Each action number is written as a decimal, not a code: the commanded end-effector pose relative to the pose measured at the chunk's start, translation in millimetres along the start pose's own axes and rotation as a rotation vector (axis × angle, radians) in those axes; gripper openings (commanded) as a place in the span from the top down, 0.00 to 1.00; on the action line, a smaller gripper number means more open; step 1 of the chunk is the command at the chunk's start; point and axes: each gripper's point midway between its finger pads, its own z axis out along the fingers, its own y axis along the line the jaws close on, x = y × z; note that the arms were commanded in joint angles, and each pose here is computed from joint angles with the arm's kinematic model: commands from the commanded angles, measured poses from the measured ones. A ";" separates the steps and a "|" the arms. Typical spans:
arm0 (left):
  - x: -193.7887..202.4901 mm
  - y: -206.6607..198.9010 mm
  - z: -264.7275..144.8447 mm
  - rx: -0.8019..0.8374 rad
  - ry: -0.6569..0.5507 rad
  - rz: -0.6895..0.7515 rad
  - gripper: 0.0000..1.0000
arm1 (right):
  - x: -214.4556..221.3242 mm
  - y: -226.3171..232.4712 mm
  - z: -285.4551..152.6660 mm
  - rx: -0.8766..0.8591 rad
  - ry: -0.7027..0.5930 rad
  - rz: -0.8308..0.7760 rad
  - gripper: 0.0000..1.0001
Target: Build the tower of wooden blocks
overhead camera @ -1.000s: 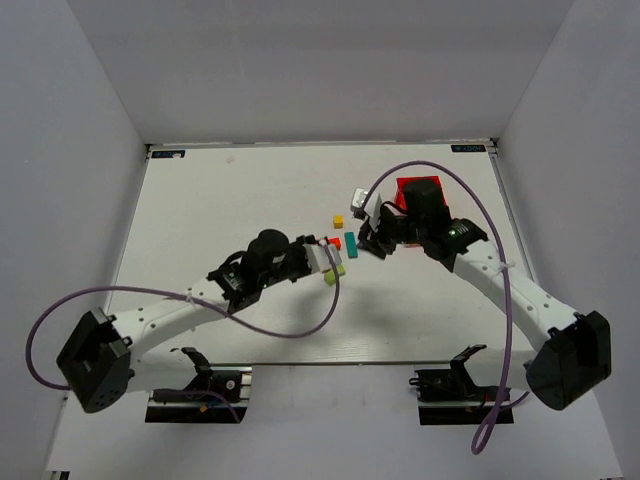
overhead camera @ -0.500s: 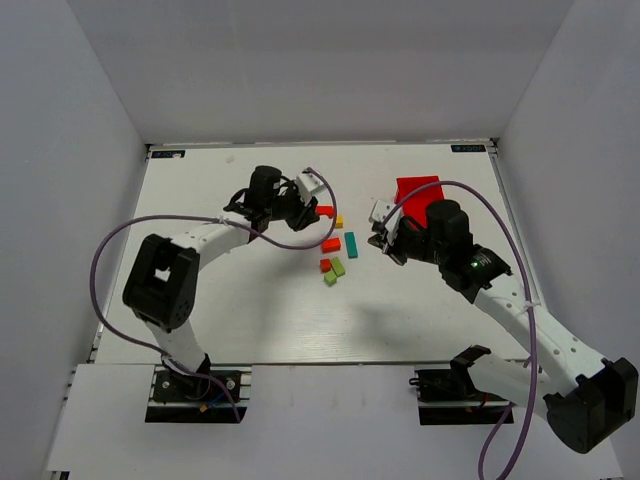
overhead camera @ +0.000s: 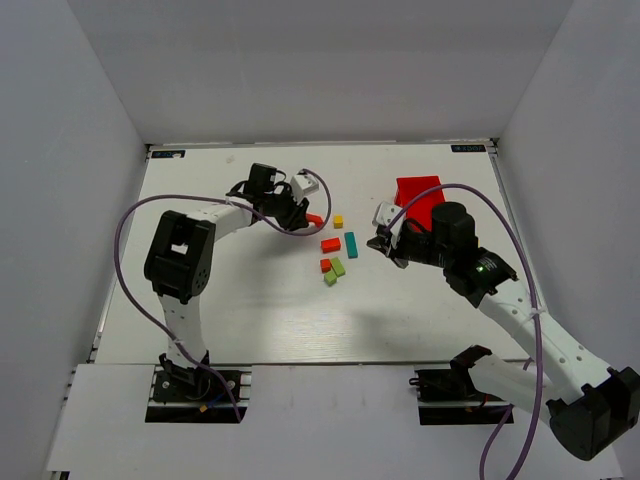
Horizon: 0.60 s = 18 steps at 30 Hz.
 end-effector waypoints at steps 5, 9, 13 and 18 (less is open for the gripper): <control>-11.1 -4.8 6.8 0.105 -0.023 0.058 0.98 | 3.7 4.4 2.3 -0.023 -0.003 0.011 1.00; -5.7 -11.1 10.1 0.145 -0.030 0.079 0.97 | 6.7 4.8 5.6 -0.031 0.005 0.013 1.00; 2.2 -8.9 11.4 0.165 -0.008 0.080 0.97 | 8.4 5.9 6.7 -0.040 0.008 0.015 1.00; 7.3 -5.1 16.7 0.189 0.047 0.046 0.93 | 9.4 8.5 7.4 -0.050 0.011 0.014 1.00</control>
